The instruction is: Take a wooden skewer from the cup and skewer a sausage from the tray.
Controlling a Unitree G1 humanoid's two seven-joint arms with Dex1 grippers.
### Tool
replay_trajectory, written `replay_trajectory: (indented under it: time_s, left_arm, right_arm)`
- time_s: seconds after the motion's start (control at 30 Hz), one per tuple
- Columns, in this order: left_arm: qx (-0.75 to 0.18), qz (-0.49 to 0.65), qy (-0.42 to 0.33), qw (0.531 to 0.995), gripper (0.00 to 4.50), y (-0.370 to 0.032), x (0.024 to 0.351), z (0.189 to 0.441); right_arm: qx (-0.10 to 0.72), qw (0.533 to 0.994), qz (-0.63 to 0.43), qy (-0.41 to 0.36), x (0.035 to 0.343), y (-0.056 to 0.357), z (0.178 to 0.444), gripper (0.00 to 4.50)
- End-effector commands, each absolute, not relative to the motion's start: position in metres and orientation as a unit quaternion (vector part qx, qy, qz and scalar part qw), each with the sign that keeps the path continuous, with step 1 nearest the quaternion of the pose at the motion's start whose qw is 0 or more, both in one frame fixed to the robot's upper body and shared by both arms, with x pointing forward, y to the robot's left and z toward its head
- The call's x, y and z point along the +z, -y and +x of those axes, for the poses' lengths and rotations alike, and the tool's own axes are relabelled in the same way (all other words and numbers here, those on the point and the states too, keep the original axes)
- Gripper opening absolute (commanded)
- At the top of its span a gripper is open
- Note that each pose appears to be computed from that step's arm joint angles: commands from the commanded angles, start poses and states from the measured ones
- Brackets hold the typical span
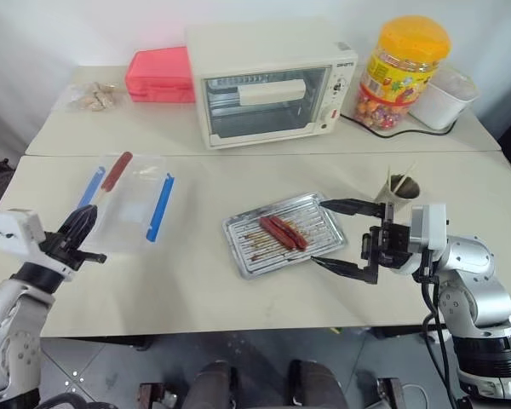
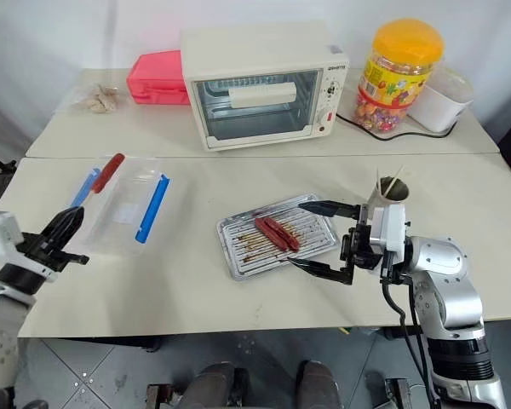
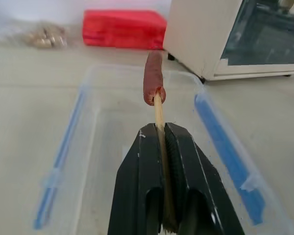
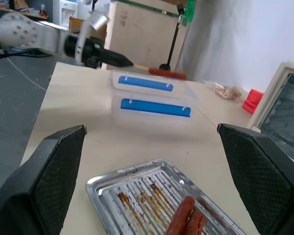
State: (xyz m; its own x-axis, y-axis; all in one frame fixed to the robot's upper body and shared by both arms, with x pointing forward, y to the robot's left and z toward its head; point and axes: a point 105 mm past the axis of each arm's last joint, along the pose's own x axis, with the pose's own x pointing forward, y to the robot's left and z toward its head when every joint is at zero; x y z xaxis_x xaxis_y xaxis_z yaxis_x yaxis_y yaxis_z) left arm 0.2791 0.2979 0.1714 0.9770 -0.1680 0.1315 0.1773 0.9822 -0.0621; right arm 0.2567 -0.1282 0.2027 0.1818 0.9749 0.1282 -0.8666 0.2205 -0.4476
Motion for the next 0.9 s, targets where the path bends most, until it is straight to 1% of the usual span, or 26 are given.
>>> replay_trajectory:
  time_s: [0.03,0.13,0.2,0.27,0.37,0.43,0.53,0.57,0.6,0.63,0.67,0.73,0.83,0.9]
  left_arm:
    - [-0.077,-0.011,0.062,0.995,0.0,-0.302,0.177,0.278]
    - [-0.091,-0.014,0.059,0.994,0.0,-0.297,0.174,0.279]
    - [-0.111,-0.024,0.059,0.992,0.58,-0.289,0.173,0.28]
    - [-0.1,-0.019,0.058,0.993,1.1,-0.292,0.173,0.28]
    - [-0.089,-0.017,0.079,0.993,2.1,-0.297,0.179,0.278]
    - [-0.098,-0.017,0.102,0.99,2.72,-0.297,0.187,0.273]
    - [-0.165,-0.013,0.156,0.974,3.58,-0.281,0.209,0.262]
    - [-0.205,0.006,0.155,0.966,3.93,-0.271,0.214,0.257]
    - [-0.266,0.044,0.132,0.954,4.2,-0.254,0.212,0.251]
    - [-0.335,0.094,0.093,0.933,4.2,-0.235,0.203,0.242]
    - [-0.381,0.134,0.057,0.913,4.2,-0.224,0.192,0.234]
    - [-0.435,0.164,0.025,0.885,4.2,-0.211,0.177,0.224]
    - [-0.477,0.193,-0.003,0.857,4.2,-0.202,0.157,0.215]
    - [-0.486,0.212,-0.018,0.848,4.2,-0.202,0.144,0.213]
  right_arm:
    - [0.601,0.756,-0.156,0.207,0.21,0.13,0.253,4.46]
    - [0.597,0.759,-0.159,0.205,0.208,0.131,0.252,4.46]
    - [0.594,0.761,-0.161,0.204,0.208,0.131,0.252,4.5]
    - [0.593,0.763,-0.161,0.203,0.207,0.131,0.252,4.5]
    - [0.592,0.764,-0.161,0.201,0.207,0.131,0.251,4.5]
    - [0.591,0.765,-0.161,0.199,0.206,0.132,0.251,4.5]
    - [0.589,0.768,-0.164,0.191,0.204,0.134,0.252,4.5]
    - [0.587,0.77,-0.166,0.185,0.203,0.137,0.252,4.5]
    - [0.588,0.773,-0.168,0.169,0.199,0.143,0.251,4.5]
    - [0.589,0.774,-0.176,0.151,0.193,0.15,0.249,4.5]
    - [0.592,0.773,-0.182,0.136,0.188,0.156,0.247,4.5]
    - [0.595,0.773,-0.187,0.115,0.18,0.164,0.244,4.5]
    - [0.591,0.78,-0.185,0.095,0.169,0.172,0.243,4.5]
    - [0.588,0.783,-0.184,0.085,0.16,0.176,0.241,4.5]
